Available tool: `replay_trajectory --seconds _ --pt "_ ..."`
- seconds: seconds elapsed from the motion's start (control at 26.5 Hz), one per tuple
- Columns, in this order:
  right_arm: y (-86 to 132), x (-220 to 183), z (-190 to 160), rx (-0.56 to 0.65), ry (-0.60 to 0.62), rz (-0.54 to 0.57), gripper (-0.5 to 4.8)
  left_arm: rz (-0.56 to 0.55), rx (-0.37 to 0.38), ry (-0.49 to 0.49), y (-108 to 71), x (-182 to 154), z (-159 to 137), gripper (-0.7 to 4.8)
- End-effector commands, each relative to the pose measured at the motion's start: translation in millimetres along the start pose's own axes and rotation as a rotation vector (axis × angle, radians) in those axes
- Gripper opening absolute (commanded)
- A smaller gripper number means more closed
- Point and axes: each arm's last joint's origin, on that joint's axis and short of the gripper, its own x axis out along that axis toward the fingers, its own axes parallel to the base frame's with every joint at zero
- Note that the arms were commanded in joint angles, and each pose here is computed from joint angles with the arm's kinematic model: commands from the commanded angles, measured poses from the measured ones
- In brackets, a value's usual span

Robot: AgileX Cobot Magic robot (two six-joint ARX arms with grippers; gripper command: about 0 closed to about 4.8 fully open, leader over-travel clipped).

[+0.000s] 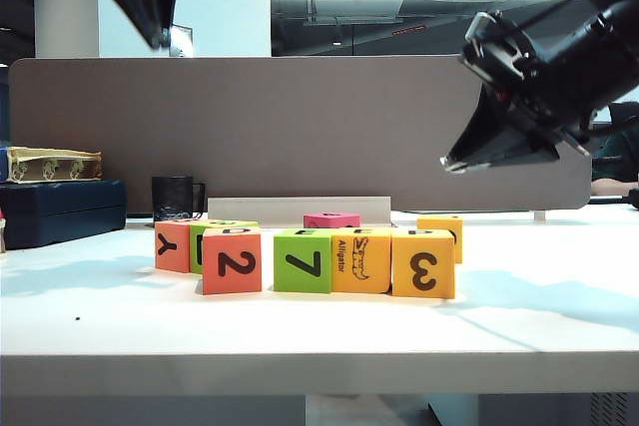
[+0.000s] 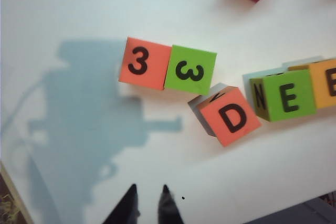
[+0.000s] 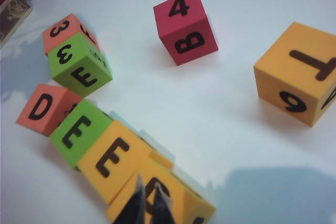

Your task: Select the appropriate blocks from the scattered letter blocks on the table and arrange them in a row to spell out "DEEP".

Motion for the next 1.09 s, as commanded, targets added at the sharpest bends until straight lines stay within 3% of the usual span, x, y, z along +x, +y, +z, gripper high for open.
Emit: replay_trajectory --seconds 0.04,0.57,0.87,0.94,1.09 --pt "4.1 -4.7 7.1 0.023 0.053 0.007 0.22 -0.031 -0.005 0.024 -0.9 18.0 -2.5 0.47" --pt "19.6 -18.5 29.0 0.085 0.168 0.161 0.22 -0.114 -0.015 0.17 -6.1 104.9 -33.2 0.47" --pt "19.7 -18.4 28.2 0.089 0.176 0.16 0.22 -0.114 -0.032 0.125 -7.5 137.5 -44.4 0.46" --pt "19.7 -18.5 28.1 0.089 0.176 0.16 0.22 -0.114 -0.037 0.107 -7.8 143.3 -45.2 0.19" --pt "19.7 -18.4 28.2 0.089 0.176 0.16 0.22 -0.155 -0.051 0.093 -9.4 154.7 -43.4 0.15"
